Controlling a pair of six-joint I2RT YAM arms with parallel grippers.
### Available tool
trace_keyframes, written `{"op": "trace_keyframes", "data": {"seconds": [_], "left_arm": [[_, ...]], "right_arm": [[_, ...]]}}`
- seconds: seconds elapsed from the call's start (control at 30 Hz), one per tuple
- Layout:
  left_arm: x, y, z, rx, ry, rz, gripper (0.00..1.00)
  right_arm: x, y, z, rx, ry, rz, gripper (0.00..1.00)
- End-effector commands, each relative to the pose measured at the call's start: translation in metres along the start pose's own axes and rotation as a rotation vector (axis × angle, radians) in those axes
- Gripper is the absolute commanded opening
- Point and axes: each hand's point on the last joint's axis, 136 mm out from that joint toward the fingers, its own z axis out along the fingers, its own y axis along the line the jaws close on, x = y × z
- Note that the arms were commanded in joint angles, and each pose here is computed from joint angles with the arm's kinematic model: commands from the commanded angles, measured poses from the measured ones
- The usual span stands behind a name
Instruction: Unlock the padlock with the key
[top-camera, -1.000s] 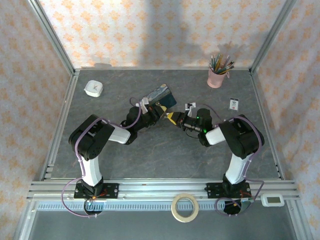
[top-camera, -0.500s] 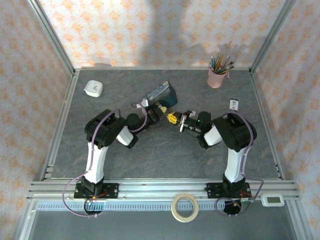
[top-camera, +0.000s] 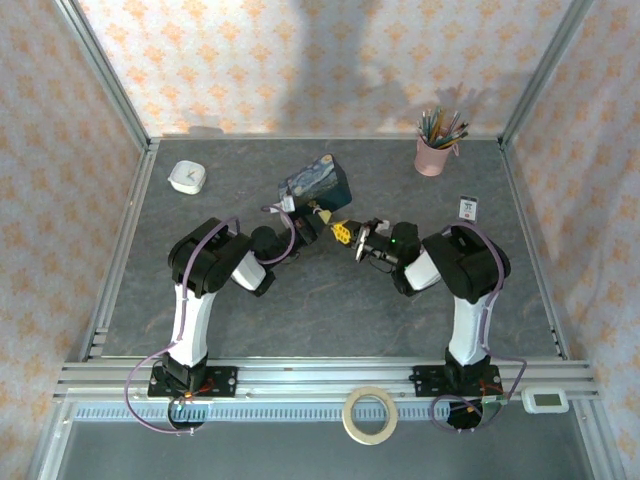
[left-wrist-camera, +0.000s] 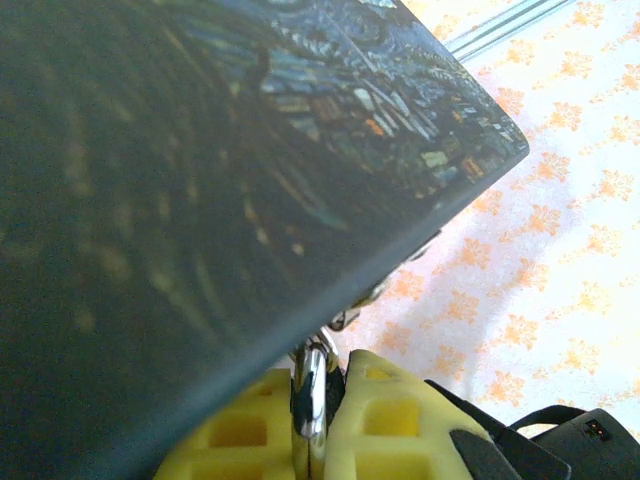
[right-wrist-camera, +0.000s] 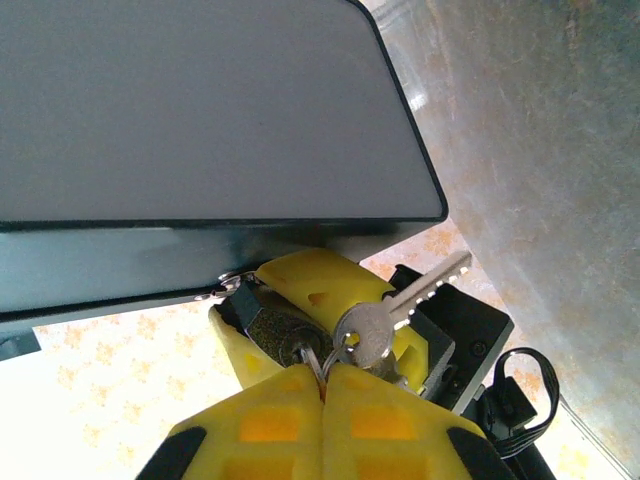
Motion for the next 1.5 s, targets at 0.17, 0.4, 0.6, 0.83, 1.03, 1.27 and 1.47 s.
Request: {"op": "trace_keyframes", "data": {"seconds": [0.17, 0.4, 0.6, 0.83, 1.03, 1.27, 1.47], "left_arm": [[0.007, -0.038, -0.018, 0.153, 0.0, 0.033, 0.0], [-0.007, -0.016, -0.017, -0.027, -0.032, -0.015, 0.0], [-0.002, 0.017, -0.013, -0.218, 0.024, -0.05, 0.0], [0.014, 0.04, -0.012, -0.345, 0.118, 0.007, 0.0], [0.033, 0.067, -0.014, -0.507, 0.243, 0.144, 0.0], [0.037, 0.085, -0.022, -0.596, 0.288, 0.197, 0.15], [0.018, 0.062, -0.023, -0.545, 0.224, 0.138, 0.67]], "right_arm": [[0.034, 0.078, -0.001, -0.31, 0.173, -0.054, 0.11], [0.019, 0.034, -0.005, -0.151, 0.069, -0.228, 0.33], [0.0, -0.004, -0.019, 0.095, -0.04, -0.442, 0.44], [-0.04, -0.007, -0.055, 0.531, -0.304, -0.839, 0.46], [-0.046, 0.014, -0.074, 0.658, -0.396, -1.023, 0.47], [-0.044, 0.016, -0.073, 0.654, -0.384, -1.055, 0.47], [-0.037, 0.013, -0.063, 0.686, -0.33, -1.146, 0.48]]}}
